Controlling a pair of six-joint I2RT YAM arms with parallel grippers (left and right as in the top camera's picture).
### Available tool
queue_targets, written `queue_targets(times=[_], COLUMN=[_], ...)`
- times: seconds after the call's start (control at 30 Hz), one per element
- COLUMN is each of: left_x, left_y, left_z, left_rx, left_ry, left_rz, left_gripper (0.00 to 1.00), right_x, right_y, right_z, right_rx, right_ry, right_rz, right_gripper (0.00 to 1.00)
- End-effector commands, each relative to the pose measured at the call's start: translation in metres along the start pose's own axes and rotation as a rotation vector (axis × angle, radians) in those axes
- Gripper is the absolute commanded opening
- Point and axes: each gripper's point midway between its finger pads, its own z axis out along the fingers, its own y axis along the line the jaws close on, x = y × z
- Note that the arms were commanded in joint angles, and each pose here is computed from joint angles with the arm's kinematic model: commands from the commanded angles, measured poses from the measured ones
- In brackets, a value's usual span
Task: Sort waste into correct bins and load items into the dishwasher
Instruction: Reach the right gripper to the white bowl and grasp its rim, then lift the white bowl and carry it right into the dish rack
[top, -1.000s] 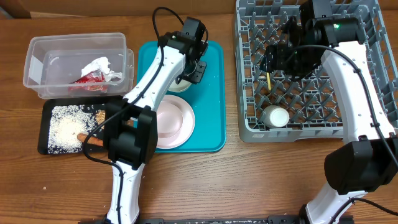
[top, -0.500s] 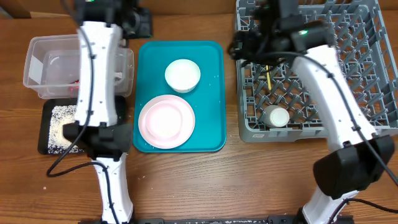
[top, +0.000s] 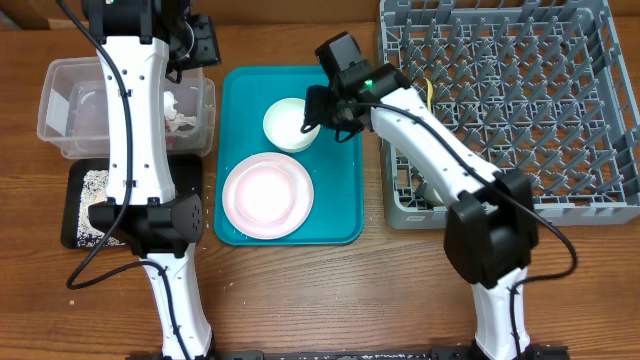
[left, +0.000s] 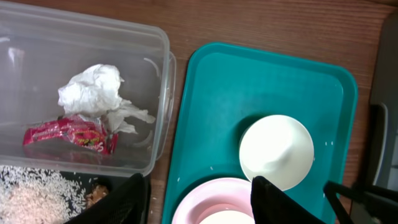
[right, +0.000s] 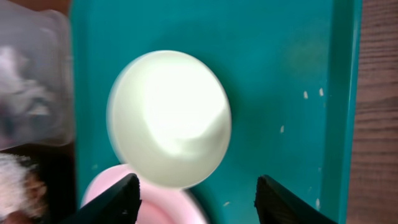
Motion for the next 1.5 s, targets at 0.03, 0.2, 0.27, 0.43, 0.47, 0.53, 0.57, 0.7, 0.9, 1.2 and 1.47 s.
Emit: queue_targets(times=[0.03,0.2,0.27,0.43,0.47,0.53,0.57,0.7,0.9,1.2,1.47], left_x=[-0.003,-0.002,-0.003,-0.003,-0.003,-0.003,-0.003,-0.003,-0.003,-0.001,-0.001], left_y=[0.011,0.011,0.012,0.012,0.012,0.012,0.012,0.012,0.012,0.009,0.008], left_z=[-0.003,-0.003,-0.003,-0.003,-0.003,-0.003,-0.003,-0.003,-0.003,-0.003,-0.003], left_rx=[-0.034,-0.034,-0.036,-0.037,-0.037,-0.037,-0.037,-0.037,-0.037,-0.029,-0.025], left_ry=[-0.014,-0.014,-0.014,-0.014,-0.014,-0.014,-0.014,-0.015,-0.014,-0.009,-0.008], left_rz=[-0.046,-0.046,-0.047,-0.047,-0.047,-0.047,-0.047,-0.046,-0.046,-0.043,-0.043], left_gripper=[0.57,0.58,0.58,0.59,0.59,0.59,0.60,0.62,0.64,0.70,1.00], right_x=[-0.006,0.003,0.007,0.011,0.011,0.009,0.008,0.007,-0.014,-0.117,-0.166], right_y=[-0.006,-0.013,-0.017,-0.022,-0.022,-0.023,-0.024,-0.031,-0.036,-0.071,-0.150], right_z=[0.021,0.053,0.064,0.072,0.072,0.072,0.072,0.072,0.045,-0.148,-0.243], right_rx=[0.021,0.027,0.037,0.049,0.049,0.054,0.063,0.099,0.120,0.379,0.810], right_ry=[-0.014,0.024,0.041,0.055,0.054,0.047,0.041,0.030,-0.003,-0.399,-0.728], right_rz=[0.029,0.033,0.035,0.037,0.037,0.036,0.035,0.016,-0.066,-0.069,0.054], right_gripper=[0.55,0.48,0.47,0.32,0.29,0.22,0.18,0.04,0.04,0.04,0.04])
